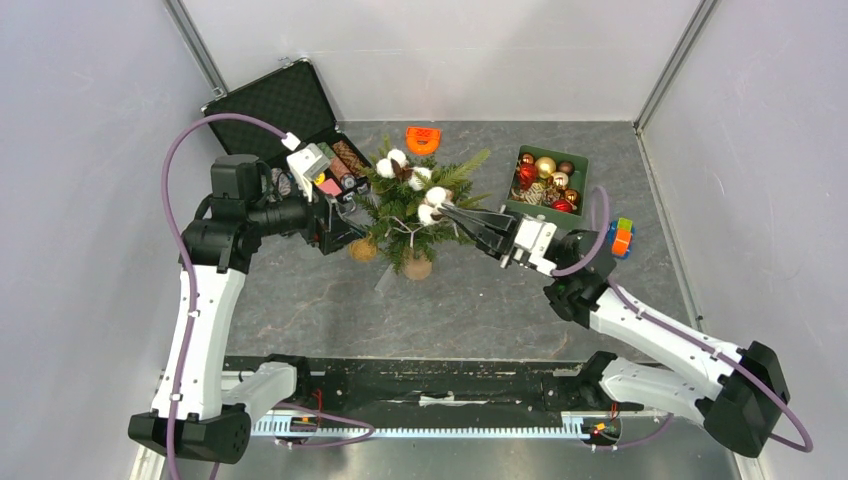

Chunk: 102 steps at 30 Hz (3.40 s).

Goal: Decorate the small christmas tree

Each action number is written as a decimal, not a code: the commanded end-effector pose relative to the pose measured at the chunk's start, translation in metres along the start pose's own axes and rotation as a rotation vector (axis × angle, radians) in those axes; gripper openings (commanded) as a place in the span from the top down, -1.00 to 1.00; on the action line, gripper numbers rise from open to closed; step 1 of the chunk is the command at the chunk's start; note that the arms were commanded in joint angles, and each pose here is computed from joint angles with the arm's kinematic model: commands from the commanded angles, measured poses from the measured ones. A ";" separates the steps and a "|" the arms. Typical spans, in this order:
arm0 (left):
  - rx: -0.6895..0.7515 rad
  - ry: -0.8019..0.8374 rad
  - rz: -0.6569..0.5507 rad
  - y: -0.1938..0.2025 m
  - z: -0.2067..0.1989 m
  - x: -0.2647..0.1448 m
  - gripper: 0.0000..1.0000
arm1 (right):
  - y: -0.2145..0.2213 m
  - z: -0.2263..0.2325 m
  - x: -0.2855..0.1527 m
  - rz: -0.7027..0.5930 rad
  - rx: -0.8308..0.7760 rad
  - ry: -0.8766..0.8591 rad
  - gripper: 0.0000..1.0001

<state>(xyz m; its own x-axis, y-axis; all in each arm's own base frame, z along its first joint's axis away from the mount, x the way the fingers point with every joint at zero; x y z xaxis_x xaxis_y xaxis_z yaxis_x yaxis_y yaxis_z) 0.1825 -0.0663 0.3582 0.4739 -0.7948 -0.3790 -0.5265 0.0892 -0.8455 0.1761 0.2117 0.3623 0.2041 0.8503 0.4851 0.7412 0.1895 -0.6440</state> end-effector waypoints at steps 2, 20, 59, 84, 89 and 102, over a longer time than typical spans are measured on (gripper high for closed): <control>0.045 0.033 -0.061 -0.015 -0.010 -0.005 -0.68 | 0.007 -0.007 0.021 0.000 -0.151 -0.101 1.00; 0.076 0.041 -0.046 -0.014 -0.014 -0.009 -0.67 | 0.049 -0.003 0.017 0.224 -0.116 -0.018 1.00; 0.106 0.049 -0.037 -0.011 -0.017 -0.011 -0.67 | 0.027 0.007 -0.007 0.262 0.045 -0.031 -0.03; 0.137 -0.074 -0.027 -0.015 -0.015 -0.020 -0.68 | -0.002 -0.001 -0.013 0.273 0.032 -0.099 -0.96; 0.120 -0.555 -0.135 -0.034 0.019 -0.034 -0.77 | -0.023 -0.051 -0.048 0.530 0.020 0.492 -0.96; 0.006 -0.838 -0.489 0.041 0.155 0.006 -0.82 | 0.100 -0.058 -0.222 1.086 -0.022 1.107 -0.96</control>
<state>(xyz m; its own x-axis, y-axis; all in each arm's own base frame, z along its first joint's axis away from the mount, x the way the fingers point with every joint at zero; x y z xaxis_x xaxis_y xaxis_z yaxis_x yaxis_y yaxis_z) 0.2653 0.0244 0.2833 0.9162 -0.1109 -0.3852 -0.3942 -0.0760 -0.9159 0.2426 0.0197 0.2936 0.9673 -0.2366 0.0912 0.0173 -0.2974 -0.9546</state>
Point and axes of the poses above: each gripper's point midway between its finger pads, its own x axis out along the fingers, its own z axis along the line the jaws close on, y = z × x, the point moved 10 cm from there along -x, back along the fingers, and after that the axes turned 10 degrees about -x, right-handed, at the moved point
